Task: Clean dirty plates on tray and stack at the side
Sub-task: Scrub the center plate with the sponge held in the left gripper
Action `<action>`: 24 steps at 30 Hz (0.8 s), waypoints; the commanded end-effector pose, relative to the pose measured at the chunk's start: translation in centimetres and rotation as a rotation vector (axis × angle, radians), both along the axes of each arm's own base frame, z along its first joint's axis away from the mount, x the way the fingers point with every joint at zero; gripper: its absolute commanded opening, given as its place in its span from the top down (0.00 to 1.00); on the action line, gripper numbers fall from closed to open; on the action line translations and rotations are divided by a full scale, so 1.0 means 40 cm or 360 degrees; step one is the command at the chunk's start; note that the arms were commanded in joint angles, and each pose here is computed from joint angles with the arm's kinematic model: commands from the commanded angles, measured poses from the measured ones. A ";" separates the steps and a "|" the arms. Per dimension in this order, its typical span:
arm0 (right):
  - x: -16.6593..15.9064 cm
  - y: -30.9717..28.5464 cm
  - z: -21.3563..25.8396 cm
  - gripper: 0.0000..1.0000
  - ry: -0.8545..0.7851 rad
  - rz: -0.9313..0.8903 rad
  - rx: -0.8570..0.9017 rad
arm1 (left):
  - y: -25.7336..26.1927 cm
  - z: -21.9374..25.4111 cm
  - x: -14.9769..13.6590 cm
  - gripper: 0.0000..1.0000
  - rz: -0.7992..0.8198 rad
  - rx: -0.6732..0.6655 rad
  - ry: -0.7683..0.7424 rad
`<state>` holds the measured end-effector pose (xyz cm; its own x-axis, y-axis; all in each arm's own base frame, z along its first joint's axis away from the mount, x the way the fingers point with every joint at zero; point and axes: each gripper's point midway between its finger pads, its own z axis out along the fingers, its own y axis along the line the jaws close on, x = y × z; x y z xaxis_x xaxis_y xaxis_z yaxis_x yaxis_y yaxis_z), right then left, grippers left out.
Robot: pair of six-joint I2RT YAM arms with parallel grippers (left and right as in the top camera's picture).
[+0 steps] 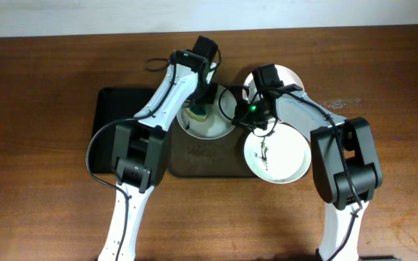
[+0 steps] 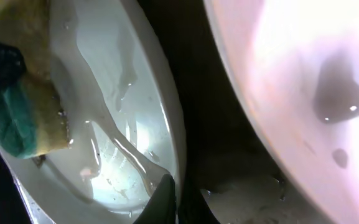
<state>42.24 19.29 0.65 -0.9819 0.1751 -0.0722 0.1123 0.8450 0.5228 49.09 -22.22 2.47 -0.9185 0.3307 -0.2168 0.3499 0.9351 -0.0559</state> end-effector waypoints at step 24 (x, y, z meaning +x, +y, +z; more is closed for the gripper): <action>-0.027 -0.002 -0.041 0.96 0.0051 0.0067 -0.0041 | 0.204 -0.008 0.051 1.00 0.0635 0.0450 -0.0147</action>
